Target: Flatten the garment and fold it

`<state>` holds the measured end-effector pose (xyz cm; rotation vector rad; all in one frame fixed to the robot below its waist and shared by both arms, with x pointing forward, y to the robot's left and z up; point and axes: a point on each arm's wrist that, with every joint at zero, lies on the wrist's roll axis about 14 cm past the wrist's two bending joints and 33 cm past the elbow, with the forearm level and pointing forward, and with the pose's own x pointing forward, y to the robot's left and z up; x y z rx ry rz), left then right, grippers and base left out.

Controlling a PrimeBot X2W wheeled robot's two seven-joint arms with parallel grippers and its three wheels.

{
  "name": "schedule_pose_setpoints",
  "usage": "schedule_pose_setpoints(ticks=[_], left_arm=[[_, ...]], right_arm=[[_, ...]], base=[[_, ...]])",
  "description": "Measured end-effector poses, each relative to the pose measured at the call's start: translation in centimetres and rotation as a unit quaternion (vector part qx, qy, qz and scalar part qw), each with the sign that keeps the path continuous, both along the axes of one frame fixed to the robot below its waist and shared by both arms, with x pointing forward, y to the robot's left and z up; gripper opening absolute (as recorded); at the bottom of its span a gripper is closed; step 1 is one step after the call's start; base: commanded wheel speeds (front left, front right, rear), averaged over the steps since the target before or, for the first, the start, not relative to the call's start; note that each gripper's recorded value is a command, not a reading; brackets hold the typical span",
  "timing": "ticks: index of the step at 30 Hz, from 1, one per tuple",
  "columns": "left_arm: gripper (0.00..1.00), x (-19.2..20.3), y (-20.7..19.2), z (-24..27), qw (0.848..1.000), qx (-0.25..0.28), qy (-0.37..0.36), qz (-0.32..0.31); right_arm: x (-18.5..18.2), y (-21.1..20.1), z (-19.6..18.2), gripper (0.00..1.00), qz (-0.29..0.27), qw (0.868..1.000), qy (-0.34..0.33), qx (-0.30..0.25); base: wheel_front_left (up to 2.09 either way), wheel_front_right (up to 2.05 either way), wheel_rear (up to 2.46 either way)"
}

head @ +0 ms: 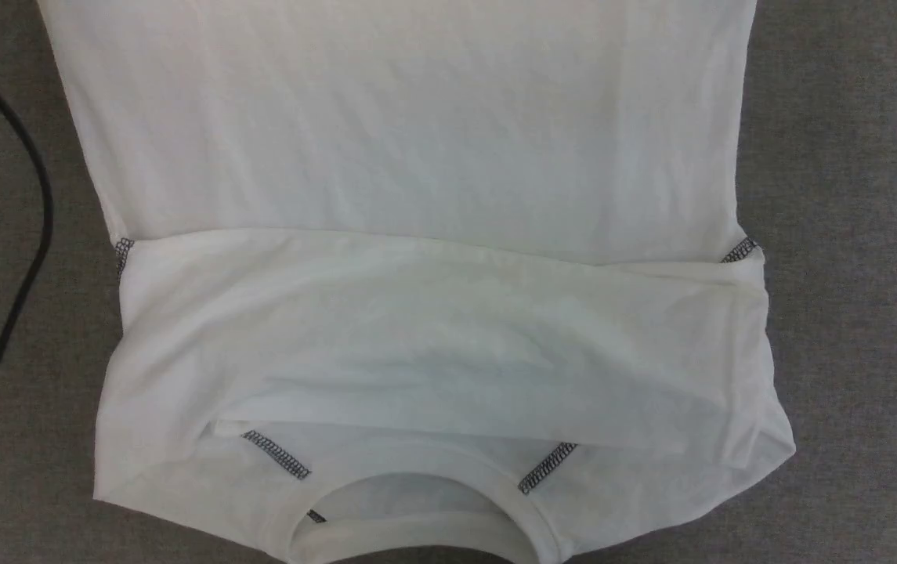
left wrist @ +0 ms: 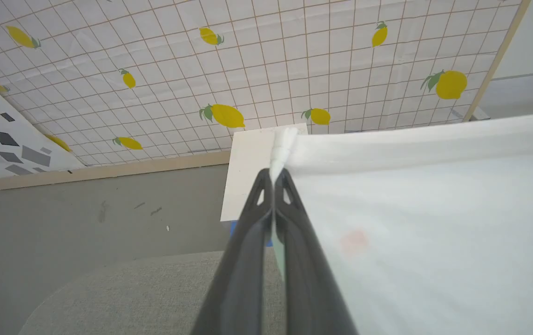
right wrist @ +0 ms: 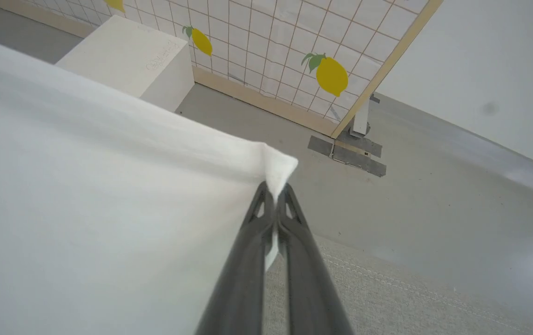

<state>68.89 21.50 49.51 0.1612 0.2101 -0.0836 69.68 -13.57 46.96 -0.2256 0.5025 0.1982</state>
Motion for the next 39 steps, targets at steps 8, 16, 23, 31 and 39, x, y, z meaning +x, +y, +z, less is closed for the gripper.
schedule_pose_setpoints(ticks=[8,16,23,31,39], left_arm=[[0.00,-4.1,-1.2,1.7,0.997,-0.035,-0.052,-0.041],[0.00,-11.7,-1.7,2.2,0.993,-0.090,-0.063,-0.043],[0.00,-19.8,-1.0,0.9,0.988,-0.144,-0.047,0.003],[0.00,-26.7,-1.5,-0.3,0.981,-0.193,-0.015,0.030],[0.00,-31.2,-0.6,-2.6,0.975,-0.205,0.040,0.075]], right_arm=[[-4.1,1.3,1.7,0.00,0.029,0.996,-0.031,0.077],[-12.7,0.5,0.2,0.00,0.020,0.986,0.004,0.165],[-19.7,-0.7,-0.4,0.00,-0.020,0.974,0.020,0.223],[-26.0,-1.9,-1.6,0.00,-0.066,0.963,0.045,0.257],[-31.2,-1.5,-4.3,0.00,-0.081,0.956,0.105,0.262]], base=[[0.00,0.00,0.00],[0.00,0.00,0.00],[0.00,0.00,0.00],[0.00,0.00,0.00],[0.00,0.00,0.00]])
